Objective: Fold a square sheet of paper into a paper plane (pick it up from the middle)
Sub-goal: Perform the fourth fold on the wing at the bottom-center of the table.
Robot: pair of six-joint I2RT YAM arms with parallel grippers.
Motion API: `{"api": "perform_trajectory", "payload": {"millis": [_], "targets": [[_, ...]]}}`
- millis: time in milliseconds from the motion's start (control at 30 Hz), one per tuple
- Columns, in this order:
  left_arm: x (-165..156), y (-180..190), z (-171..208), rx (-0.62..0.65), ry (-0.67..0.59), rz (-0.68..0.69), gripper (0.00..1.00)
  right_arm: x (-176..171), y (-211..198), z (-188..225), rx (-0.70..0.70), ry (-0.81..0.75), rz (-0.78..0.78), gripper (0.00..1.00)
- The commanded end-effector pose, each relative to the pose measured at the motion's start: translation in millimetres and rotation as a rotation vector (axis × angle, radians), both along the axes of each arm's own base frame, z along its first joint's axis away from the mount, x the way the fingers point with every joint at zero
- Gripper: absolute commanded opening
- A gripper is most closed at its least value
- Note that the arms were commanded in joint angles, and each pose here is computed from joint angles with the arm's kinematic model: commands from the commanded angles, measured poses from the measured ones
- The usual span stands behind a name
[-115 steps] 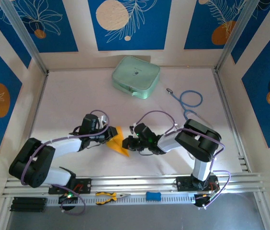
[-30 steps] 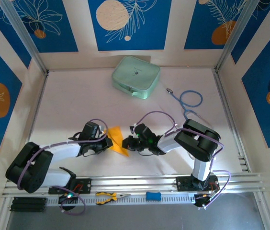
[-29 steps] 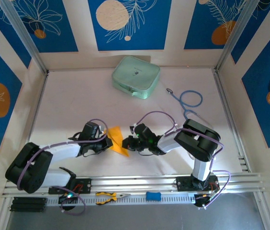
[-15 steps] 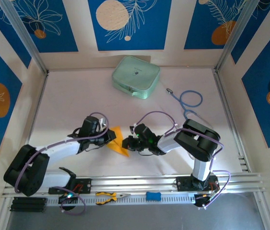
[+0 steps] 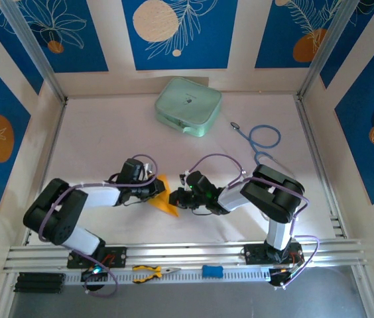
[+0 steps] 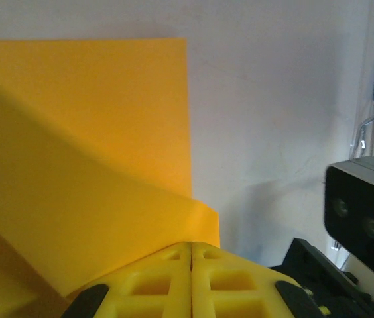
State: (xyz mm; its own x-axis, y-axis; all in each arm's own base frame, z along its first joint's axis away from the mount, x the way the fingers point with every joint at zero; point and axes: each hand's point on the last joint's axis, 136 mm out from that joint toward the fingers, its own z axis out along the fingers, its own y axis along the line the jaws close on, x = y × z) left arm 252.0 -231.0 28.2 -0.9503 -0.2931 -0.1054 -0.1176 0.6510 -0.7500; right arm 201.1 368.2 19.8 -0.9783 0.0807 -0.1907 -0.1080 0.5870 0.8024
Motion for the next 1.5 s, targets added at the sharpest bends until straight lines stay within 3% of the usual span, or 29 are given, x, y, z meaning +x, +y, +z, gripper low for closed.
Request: {"api": "perform_trajectory", "payload": {"millis": [0,200,467,667,933,1467], "targets": [[4.9,-8.9,1.3,-0.02,-0.006,-0.017,0.08,-22.0,-13.9,-37.5,-0.097,0.098,0.024,0.05],[-0.3,-6.0,-13.3,0.0,0.037,-0.015,0.07,-22.7,-15.8,-39.1,-0.106,0.104,0.019,0.06],[-4.5,-2.6,-19.5,0.022,0.052,-0.017,0.06,-24.0,-11.2,-12.2,-0.089,0.08,0.049,0.16],[-5.0,-2.1,-21.1,0.022,0.051,-0.016,0.06,-37.0,-12.5,-6.9,-0.094,0.11,0.091,0.18],[-5.3,-1.3,-21.3,0.023,0.051,-0.011,0.06,-48.2,-19.3,-16.1,-0.121,0.141,0.092,0.12],[-7.8,0.4,-23.7,0.022,0.058,-0.004,0.05,-66.0,-32.1,-17.9,-0.14,0.183,0.116,0.14]]}}
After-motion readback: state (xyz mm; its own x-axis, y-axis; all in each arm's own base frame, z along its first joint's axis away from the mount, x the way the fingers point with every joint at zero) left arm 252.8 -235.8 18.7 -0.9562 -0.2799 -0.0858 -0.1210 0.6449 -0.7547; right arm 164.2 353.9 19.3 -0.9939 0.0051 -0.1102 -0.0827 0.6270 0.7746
